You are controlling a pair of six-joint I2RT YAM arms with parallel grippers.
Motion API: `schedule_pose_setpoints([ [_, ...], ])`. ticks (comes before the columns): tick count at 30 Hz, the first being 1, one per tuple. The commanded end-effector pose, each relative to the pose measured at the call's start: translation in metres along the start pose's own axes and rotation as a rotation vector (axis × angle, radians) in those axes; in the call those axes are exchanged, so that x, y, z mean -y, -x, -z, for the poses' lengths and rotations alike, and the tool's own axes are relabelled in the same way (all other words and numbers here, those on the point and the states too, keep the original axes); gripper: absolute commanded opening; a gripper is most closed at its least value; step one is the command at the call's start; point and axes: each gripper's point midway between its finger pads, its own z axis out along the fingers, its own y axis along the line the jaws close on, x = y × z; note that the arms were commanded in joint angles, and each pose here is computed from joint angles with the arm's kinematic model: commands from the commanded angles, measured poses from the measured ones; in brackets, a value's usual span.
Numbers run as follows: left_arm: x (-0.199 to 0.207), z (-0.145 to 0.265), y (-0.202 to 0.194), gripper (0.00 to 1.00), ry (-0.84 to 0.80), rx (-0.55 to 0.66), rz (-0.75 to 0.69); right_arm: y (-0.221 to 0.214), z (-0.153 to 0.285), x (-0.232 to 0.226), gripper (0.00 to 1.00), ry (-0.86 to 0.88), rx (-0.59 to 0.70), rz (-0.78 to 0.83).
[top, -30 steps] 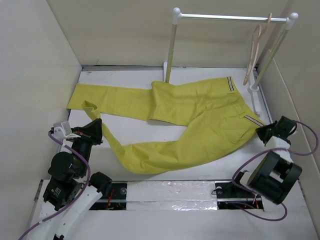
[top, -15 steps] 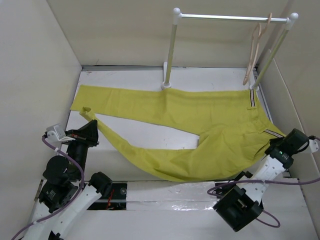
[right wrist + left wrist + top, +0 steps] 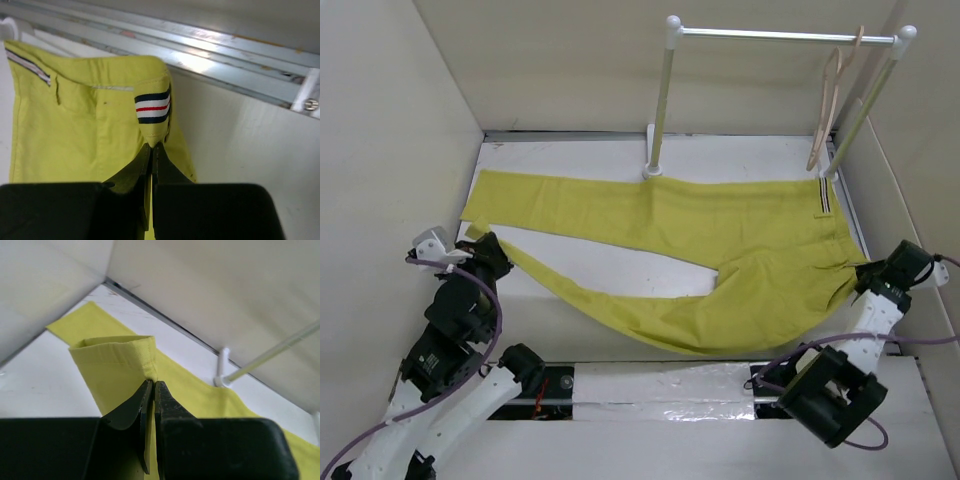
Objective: Place the trousers on the hanger
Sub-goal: Fold the trousers at the center of the board.
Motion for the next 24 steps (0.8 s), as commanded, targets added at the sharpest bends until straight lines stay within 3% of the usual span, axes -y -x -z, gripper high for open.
schedule_pose_setpoints([
  [1, -0.021, -0.006, 0.025, 0.0, 0.184, 0.109, 0.013, 0.054, 0.0, -0.065, 0.0, 0.153, 0.144, -0.032],
  [9, -0.033, -0.043, 0.008, 0.0, 0.494, 0.128, -0.209, 0.081, 0.019, -0.115, 0.0, 0.301, 0.209, 0.002],
  [15, -0.058, -0.111, 0.042, 0.0, 0.607, 0.118, -0.148, 0.083, 0.012, -0.15, 0.0, 0.341, 0.213, 0.003],
  [18, -0.088, -0.146, 0.012, 0.0, 0.724, 0.011, -0.172, 0.068, -0.004, -0.171, 0.0, 0.333, 0.162, 0.039],
  [24, -0.121, -0.171, -0.017, 0.0, 0.857, -0.061, -0.259, 0.074, -0.026, -0.204, 0.0, 0.313, 0.177, 0.072],
])
